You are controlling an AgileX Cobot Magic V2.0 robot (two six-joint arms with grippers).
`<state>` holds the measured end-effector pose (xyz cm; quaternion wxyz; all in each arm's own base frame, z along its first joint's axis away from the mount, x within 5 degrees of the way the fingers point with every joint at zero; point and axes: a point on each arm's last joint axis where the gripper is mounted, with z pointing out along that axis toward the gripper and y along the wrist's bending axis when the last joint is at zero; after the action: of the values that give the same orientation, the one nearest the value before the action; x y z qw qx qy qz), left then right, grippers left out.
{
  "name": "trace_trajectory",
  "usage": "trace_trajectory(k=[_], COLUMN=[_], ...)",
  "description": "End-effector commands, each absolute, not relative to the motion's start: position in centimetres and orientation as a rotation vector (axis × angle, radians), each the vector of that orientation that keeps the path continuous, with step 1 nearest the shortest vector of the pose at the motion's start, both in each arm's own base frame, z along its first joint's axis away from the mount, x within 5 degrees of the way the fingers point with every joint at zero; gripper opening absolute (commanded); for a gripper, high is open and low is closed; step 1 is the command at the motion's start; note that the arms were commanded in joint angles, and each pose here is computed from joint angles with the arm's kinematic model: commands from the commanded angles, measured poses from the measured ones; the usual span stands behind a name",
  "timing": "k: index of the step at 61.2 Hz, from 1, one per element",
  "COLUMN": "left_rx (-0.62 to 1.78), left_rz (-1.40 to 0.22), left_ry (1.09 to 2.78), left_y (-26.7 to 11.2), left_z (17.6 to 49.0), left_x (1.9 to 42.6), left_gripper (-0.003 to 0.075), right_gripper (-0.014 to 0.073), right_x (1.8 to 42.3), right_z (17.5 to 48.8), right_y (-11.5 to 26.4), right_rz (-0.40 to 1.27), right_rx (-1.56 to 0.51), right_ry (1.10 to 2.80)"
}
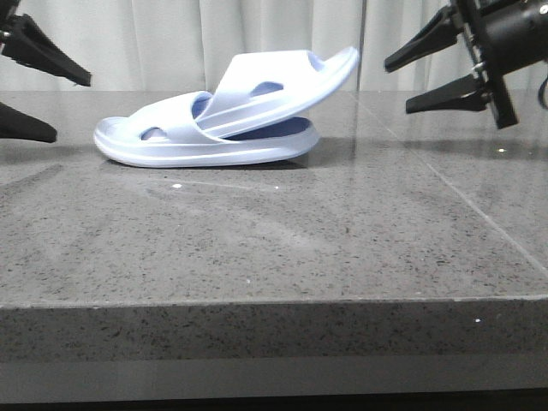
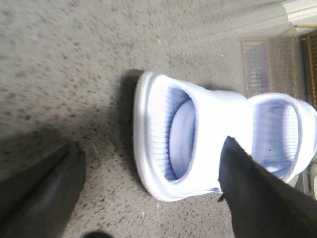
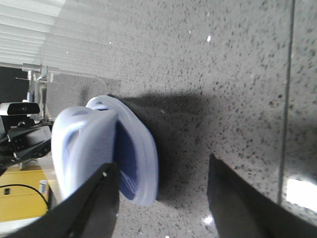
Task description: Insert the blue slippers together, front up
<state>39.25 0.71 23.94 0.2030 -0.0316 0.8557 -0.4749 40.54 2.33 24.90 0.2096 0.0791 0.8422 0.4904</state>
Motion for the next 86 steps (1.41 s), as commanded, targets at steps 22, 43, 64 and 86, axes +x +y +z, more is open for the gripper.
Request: trace_trajectory(k=[22,43,64,86], left_rx=[0.142,0.289,0.362,0.242], left_rz=[-1.166,-1.015,-0.550,-0.273], left_ry=[2.226,2.135,2.076,1.854], left_y=[0.9,0.1,-2.7,-2.8], left_z=[31.7,35.6,36.9,35.7], left_x=[36.4,33.4,27.8,19.4], left_gripper=[0.0252,-0.0020,-0.0020,-0.0020], right_gripper=[0.0225,-0.0101,-0.0107,-0.0107], right_x=[37.2,32.6,26.8,19.0], right_z=[32.0,37.6,38.4,38.7], right_y=[1.3,2.8,2.7,2.3], right_rz=[0.913,0.580,0.371,0.178], right_rx=[-0.104,-0.299,-0.275,-0.288], right_ry=[2.363,2.245,2.094,1.842])
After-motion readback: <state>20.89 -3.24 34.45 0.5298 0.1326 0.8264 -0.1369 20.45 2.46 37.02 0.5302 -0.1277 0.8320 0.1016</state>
